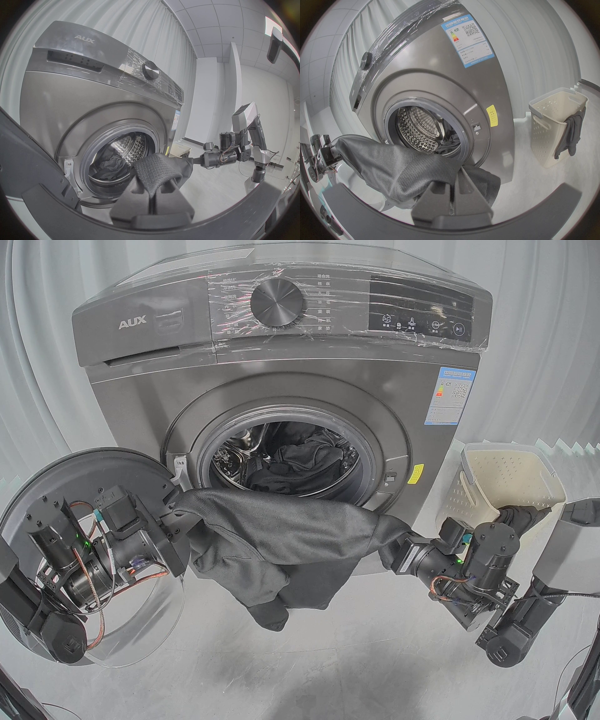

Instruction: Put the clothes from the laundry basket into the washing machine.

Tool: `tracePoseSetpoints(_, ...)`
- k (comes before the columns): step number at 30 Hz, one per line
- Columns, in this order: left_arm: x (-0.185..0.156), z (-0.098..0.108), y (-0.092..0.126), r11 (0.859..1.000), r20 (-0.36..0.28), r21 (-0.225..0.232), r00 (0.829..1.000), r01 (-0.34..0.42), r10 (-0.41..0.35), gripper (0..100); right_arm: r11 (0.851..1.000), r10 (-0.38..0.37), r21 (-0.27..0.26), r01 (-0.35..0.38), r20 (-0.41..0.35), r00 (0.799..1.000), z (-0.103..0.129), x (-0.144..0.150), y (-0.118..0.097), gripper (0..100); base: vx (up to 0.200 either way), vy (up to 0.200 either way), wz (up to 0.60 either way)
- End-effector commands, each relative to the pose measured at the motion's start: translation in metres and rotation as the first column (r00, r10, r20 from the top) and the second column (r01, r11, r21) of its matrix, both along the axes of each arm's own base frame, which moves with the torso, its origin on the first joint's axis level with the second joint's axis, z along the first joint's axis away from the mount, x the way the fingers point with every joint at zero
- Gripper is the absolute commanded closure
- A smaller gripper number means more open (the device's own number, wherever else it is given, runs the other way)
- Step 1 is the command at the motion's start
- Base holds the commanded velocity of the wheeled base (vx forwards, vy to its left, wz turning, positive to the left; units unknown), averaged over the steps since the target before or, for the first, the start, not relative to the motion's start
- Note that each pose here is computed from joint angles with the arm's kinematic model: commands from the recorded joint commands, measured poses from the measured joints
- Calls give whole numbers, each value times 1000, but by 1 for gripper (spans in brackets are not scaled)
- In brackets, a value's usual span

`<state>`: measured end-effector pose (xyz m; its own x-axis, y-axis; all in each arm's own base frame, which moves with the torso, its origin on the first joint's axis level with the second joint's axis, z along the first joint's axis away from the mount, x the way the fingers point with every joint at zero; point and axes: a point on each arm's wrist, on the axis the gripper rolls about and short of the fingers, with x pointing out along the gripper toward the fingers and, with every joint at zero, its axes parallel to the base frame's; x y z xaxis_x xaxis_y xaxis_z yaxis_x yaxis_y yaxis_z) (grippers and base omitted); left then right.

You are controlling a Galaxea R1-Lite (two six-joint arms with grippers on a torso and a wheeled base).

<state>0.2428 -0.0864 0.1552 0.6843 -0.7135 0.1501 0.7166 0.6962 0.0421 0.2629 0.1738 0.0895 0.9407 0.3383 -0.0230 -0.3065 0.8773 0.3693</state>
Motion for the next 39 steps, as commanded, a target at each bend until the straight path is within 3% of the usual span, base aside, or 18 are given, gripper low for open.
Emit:
tracePoseSetpoints(1,1,-2,1,1000,-6,2,1000,-5,5,100,1000,-8,19,8,27,1000,10,0,-3,100,0,0,0)
tracePoseSetpoints(39,4,-8,0,1000,-30,11,1000,-9,9,100,995,-30,101,16,135,990,43,5,-1,100,0,0,0)
